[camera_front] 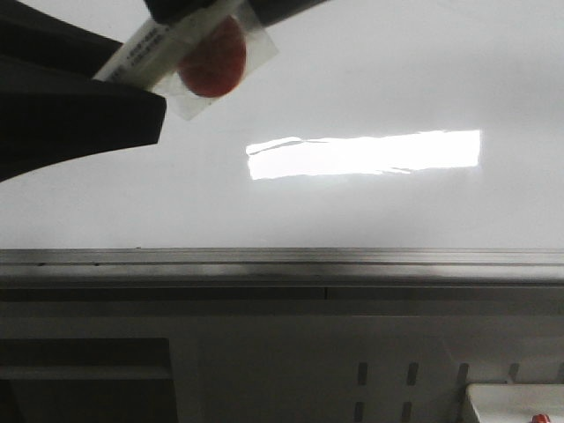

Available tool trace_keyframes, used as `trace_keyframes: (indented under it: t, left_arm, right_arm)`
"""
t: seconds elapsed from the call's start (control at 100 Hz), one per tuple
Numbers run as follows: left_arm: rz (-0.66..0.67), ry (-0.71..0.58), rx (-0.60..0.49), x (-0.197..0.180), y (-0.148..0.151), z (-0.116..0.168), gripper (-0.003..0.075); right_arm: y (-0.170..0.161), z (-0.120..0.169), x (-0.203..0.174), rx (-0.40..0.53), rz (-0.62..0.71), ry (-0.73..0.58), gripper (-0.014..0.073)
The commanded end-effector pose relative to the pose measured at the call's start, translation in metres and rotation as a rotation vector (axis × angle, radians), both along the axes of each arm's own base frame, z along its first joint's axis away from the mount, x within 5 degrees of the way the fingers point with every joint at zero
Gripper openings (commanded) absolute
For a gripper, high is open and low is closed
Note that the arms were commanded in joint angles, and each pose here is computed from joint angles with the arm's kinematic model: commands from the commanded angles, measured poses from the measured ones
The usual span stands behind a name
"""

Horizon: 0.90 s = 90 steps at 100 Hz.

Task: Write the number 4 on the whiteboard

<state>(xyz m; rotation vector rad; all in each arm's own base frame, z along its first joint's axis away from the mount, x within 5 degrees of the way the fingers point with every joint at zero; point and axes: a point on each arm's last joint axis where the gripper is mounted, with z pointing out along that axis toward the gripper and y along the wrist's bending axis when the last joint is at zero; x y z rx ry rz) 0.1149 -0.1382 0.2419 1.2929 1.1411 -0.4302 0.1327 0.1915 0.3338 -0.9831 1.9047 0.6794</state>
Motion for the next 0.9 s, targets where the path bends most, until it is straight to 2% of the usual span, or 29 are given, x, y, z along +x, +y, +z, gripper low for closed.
trace_keyframes:
  t: [0.0,0.28,0.4,0.55,0.69,0.76,0.89]
  left_arm:
    - [-0.025,-0.022,-0.098,-0.0004,-0.0034,0.0164,-0.002]
    - [-0.023,-0.021,-0.097,-0.0003,-0.0034,0.0163,-0.002]
    - [-0.023,-0.021,-0.097,-0.0003,-0.0034,0.0163,-0.002]
    - [-0.025,-0.023,-0.093,-0.0004,-0.0034,0.016,-0.002]
    - [-0.025,-0.023,-0.093,-0.0004,-0.0034,0.016,-0.001]
    - [-0.019,-0.02,-0.088,0.0001,-0.0032,0.0155,0.0043]
    - [0.081,0.026,-0.095,0.007,0.0028,0.0154,0.0234]
  right_arm:
    - [-0.0005,0.021,0.0007,0.073,-0.005,-0.081,0.0307]
    - [-0.0004,0.0218,0.0011,0.081,-0.008,-0.088,0.0281]
    - [-0.0002,0.0225,0.0015,0.087,-0.01,-0.093,0.0173]
    - [-0.0002,0.0228,0.0016,0.09,-0.011,-0.095,-0.007]
    - [0.0002,0.0255,0.0028,0.115,-0.02,-0.115,-0.0066]
    - [0.0001,0.0261,0.0035,0.112,-0.02,-0.133,-0.0066]
    - [-0.0001,0.0262,0.0038,0.105,-0.018,-0.146,-0.0066]
